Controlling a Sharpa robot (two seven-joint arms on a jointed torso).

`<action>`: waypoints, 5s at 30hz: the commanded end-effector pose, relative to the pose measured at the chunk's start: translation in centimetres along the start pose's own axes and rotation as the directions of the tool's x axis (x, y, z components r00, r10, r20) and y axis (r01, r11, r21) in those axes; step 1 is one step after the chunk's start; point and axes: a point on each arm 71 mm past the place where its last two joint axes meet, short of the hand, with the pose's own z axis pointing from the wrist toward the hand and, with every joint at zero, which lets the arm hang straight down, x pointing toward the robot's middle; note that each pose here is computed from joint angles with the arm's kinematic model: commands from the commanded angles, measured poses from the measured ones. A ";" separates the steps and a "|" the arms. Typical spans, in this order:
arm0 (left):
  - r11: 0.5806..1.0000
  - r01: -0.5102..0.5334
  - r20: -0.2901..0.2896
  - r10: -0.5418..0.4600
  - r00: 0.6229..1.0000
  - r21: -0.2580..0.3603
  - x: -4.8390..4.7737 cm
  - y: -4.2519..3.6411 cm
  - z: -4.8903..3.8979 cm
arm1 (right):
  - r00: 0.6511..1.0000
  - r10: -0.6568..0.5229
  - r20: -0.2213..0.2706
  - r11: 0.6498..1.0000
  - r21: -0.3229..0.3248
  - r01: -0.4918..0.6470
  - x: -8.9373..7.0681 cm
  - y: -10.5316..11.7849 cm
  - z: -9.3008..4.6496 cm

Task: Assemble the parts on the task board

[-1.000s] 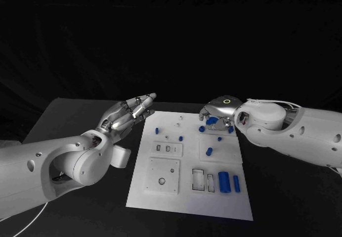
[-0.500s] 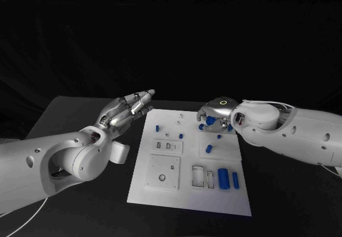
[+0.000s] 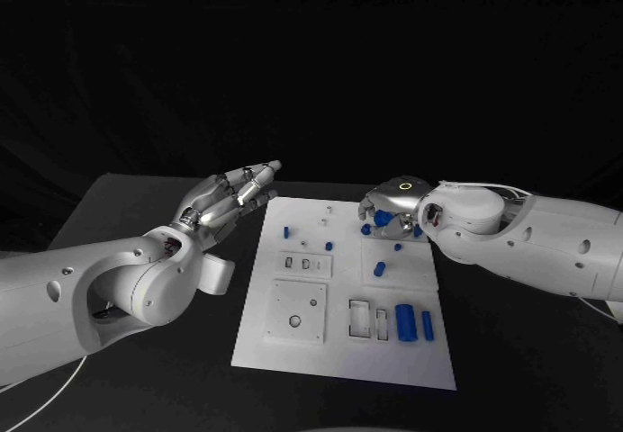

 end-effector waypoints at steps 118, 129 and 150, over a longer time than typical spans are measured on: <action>0.999 -0.004 -0.022 0.003 1.000 -0.036 0.17 0.39 0.50 | 0.991 0.133 0.025 0.991 -0.013 -0.133 -1.8 2.0 7.8; 0.999 -0.003 -0.023 0.002 1.000 -0.040 0.18 0.38 0.45 | 0.992 0.127 0.000 0.992 0.008 -0.127 -1.3 2.0 8.2; 0.999 -0.002 -0.028 0.000 1.000 -0.046 0.23 0.49 0.58 | 0.989 0.150 -0.011 0.988 0.024 -0.149 -0.6 1.7 7.7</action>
